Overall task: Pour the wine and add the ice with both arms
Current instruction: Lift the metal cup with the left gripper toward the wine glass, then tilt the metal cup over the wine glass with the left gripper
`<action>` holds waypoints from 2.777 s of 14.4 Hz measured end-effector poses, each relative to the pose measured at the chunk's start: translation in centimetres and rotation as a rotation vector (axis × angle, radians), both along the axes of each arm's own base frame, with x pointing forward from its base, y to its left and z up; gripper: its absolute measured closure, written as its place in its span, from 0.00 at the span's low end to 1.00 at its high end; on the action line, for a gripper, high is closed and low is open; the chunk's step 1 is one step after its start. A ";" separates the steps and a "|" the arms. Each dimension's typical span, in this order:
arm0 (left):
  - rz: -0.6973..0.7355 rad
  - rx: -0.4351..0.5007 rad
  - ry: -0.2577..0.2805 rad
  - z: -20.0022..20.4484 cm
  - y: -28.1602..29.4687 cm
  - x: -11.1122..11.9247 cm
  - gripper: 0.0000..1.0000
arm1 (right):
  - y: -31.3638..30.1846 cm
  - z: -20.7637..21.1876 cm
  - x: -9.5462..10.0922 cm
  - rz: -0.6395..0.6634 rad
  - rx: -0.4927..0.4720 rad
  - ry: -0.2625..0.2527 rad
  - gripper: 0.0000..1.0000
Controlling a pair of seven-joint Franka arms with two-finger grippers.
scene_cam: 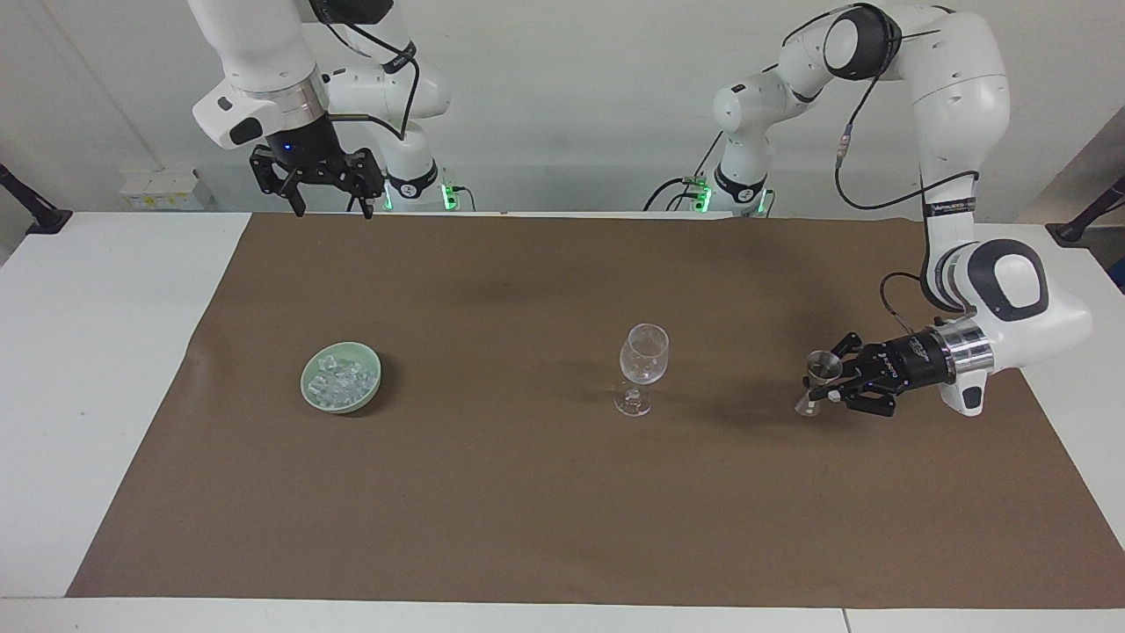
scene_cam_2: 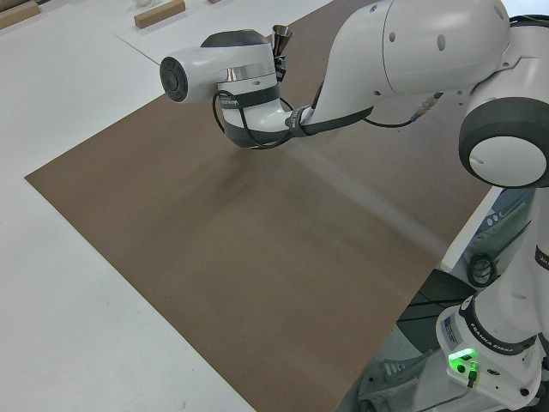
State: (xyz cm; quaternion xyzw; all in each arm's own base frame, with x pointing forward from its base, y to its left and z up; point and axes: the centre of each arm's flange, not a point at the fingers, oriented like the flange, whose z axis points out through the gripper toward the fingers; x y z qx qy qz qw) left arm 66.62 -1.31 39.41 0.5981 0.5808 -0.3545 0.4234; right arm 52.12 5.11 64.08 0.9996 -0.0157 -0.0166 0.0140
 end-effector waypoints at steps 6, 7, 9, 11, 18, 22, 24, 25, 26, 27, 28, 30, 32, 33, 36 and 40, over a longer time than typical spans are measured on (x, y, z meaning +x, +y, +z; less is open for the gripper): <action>0.007 0.069 -0.049 2.0 -4.9 -1.1 0.80 | 0.0 0.0 0.0 0.000 0.000 0.000 0.00; 0.011 0.083 -0.059 2.3 -5.7 -1.4 0.80 | 0.0 0.0 0.0 0.000 0.000 0.000 0.00; 0.023 0.114 -0.080 2.8 -7.4 -2.1 0.80 | 0.0 0.0 0.0 0.000 0.000 0.000 0.00; 0.040 0.144 -0.098 3.2 -8.6 -2.9 0.80 | 0.0 0.0 0.0 0.000 0.000 0.000 0.00; 0.082 0.222 -0.171 4.5 -11.4 -4.8 0.80 | 0.0 0.0 0.0 0.000 0.000 0.000 0.00; 0.101 0.268 -0.210 3.9 -11.3 -6.0 0.80 | 0.0 0.0 0.0 0.000 0.000 0.000 0.00; 0.112 0.284 -0.226 4.2 -11.6 -6.4 0.80 | 0.0 0.0 0.0 0.000 0.000 0.000 0.00; 0.122 0.293 -0.237 4.4 -11.7 -6.5 0.80 | 0.0 0.0 0.0 0.000 0.000 0.000 0.00; 0.127 0.304 -0.248 4.5 -11.9 -6.8 0.80 | 0.0 0.0 0.0 0.000 0.000 0.000 0.00; 0.129 0.314 -0.260 4.4 -12.1 -7.0 0.80 | 0.0 0.0 0.0 0.000 0.000 0.000 0.00; 0.132 0.326 -0.272 4.4 -12.4 -7.2 0.80 | 0.0 0.0 0.0 0.000 0.000 0.000 0.00; 0.136 0.343 -0.291 4.6 -13.3 -7.8 0.80 | 0.0 0.0 0.0 0.000 0.000 0.000 0.00; 0.140 0.358 -0.303 4.6 -14.0 -8.4 0.80 | 0.0 0.0 0.0 0.000 0.000 0.000 0.00; 0.143 0.366 -0.309 4.5 -14.3 -8.7 0.80 | 0.0 0.0 0.0 0.000 0.000 0.000 0.00; 0.153 0.390 -0.332 4.5 -15.2 -9.4 0.80 | 0.0 0.0 0.0 0.000 0.000 0.000 0.00; 0.173 0.414 -0.368 5.1 -15.6 -9.9 0.80 | 0.0 0.0 0.0 0.000 0.000 0.000 0.00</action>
